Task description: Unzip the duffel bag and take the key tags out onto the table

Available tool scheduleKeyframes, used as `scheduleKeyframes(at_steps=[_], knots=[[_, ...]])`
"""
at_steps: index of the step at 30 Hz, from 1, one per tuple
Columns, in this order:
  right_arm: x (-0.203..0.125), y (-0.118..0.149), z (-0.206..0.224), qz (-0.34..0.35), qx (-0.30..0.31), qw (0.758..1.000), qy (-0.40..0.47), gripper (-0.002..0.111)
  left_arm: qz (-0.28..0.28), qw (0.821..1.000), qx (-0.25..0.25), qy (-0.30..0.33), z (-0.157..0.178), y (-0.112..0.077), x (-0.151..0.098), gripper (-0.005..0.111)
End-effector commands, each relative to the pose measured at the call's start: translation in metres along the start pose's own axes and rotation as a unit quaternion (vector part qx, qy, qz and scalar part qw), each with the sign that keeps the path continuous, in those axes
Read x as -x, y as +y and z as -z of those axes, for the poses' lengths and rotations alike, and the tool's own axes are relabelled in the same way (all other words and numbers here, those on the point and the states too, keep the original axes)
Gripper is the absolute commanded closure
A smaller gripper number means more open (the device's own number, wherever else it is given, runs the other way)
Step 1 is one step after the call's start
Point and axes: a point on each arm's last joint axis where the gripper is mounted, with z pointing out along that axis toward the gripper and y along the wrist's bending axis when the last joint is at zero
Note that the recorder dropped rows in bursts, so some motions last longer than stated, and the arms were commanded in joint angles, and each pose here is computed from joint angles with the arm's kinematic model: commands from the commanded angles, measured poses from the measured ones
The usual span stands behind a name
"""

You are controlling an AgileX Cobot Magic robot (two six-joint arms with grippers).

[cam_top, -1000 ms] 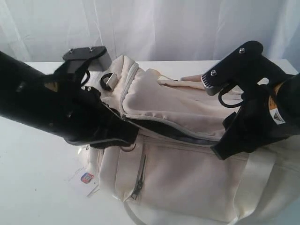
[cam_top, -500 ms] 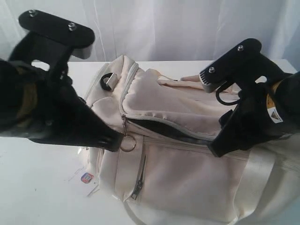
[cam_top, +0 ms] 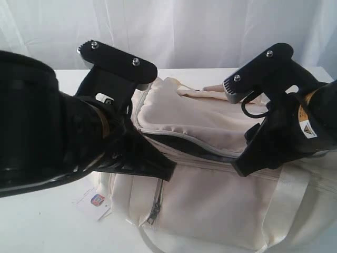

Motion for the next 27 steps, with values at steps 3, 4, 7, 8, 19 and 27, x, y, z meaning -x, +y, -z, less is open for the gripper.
scheduleKeyframes(at_steps=[3,4,7,8,19,27], knots=[[0.001,-0.001,0.003,-0.009,0.001,1.0,-0.006,0.059,0.023,1.0,0.004,0.003,-0.001,0.001,-0.001,0.068],[0.001,-0.001,0.003,-0.009,0.001,1.0,-0.007,0.059,0.032,0.999,0.0,0.007,-0.001,0.001,-0.002,0.06],[0.001,-0.001,0.003,-0.009,0.001,1.0,-0.007,0.059,0.064,0.998,-0.001,0.009,0.0,0.0,-0.002,0.039],[0.001,-0.001,0.003,-0.009,0.001,1.0,-0.007,0.059,0.07,0.998,-0.001,0.009,-0.001,0.0,-0.002,0.036],[0.001,-0.001,0.003,-0.038,0.001,0.999,-0.006,0.059,0.043,0.999,0.003,0.034,-0.033,-0.022,-0.011,0.034],[0.001,-0.001,0.003,-0.038,0.001,0.999,-0.006,0.059,0.028,0.999,0.014,0.02,-0.043,-0.027,-0.01,0.034]])
